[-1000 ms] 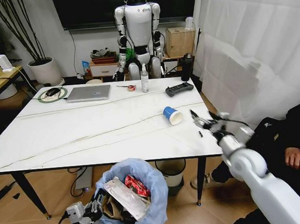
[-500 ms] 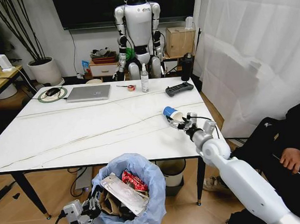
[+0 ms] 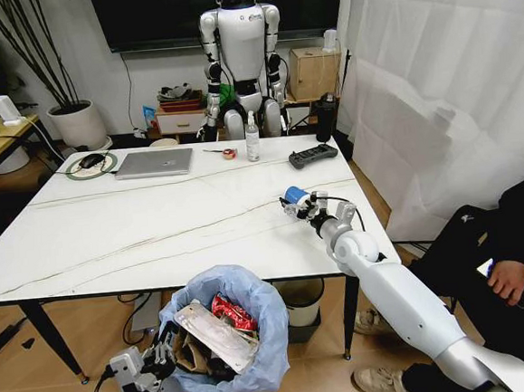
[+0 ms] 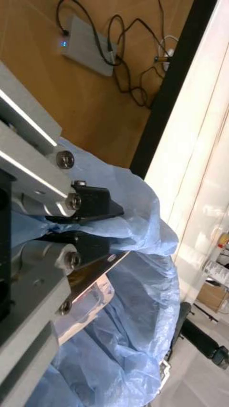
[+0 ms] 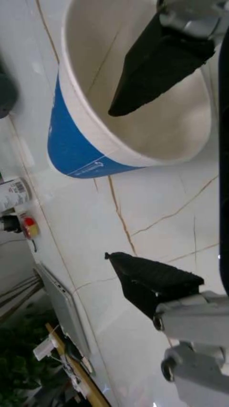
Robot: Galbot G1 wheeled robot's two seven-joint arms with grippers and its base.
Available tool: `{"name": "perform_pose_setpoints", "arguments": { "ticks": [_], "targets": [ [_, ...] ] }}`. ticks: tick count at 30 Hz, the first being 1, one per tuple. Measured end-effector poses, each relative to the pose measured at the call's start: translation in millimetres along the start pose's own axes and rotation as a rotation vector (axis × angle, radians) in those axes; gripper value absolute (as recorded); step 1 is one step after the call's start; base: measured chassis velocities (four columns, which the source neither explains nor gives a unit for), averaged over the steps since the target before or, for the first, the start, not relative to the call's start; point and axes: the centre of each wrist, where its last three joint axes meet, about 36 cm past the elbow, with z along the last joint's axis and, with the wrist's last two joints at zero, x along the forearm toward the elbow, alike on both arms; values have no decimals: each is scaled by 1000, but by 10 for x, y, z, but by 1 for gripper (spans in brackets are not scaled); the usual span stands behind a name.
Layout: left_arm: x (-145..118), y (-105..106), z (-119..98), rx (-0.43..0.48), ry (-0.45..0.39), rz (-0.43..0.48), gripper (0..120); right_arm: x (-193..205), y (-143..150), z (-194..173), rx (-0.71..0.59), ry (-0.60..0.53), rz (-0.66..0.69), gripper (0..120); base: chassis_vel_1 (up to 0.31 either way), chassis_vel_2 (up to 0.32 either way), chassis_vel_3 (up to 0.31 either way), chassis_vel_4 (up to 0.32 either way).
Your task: Pick up the trash bin and place the trash from the table into it.
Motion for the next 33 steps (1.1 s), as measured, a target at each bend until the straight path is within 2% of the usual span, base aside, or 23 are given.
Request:
{"name": "perform_pose_setpoints", "arguments": {
  "ticks": [2, 7, 8, 14, 16, 17, 21, 30, 33],
  "targets": [
    [-3, 3, 2, 0, 1, 0, 0, -7, -5, 7, 0, 0, 0, 73, 0, 0, 0, 0],
    [-17, 15, 1, 5, 2, -2, 0, -18, -4, 25, 1, -2, -7, 50, 0, 0, 0, 0],
    [-17, 15, 1, 5, 2, -2, 0, -18, -4, 25, 1, -2, -7, 50, 0, 0, 0, 0],
    [-35, 20, 15, 8, 5, 0, 0, -19, 3, 22, 12, -9, -11, 23, 0, 0, 0, 0],
    [-36, 21, 13, 8, 5, 0, 0, -18, 1, 20, 13, -10, -11, 22, 0, 0, 0, 0],
    [-38, 22, 12, 8, 6, 1, 0, -18, -1, 19, 14, -10, -11, 15, 0, 0, 0, 0],
    [-42, 28, 9, 9, 7, 2, 0, -17, -4, 15, 16, -13, -14, 1, 0, 0, 0, 0],
    [-53, 22, 15, 13, 10, 2, 0, 45, 33, -11, 23, -35, -34, 0, 0, 0, 0, 0],
    [-65, 21, 17, 14, 14, 6, 0, 306, 52, -140, 27, -81, -65, 0, 0, 0, 0, 0]
  ]
}}
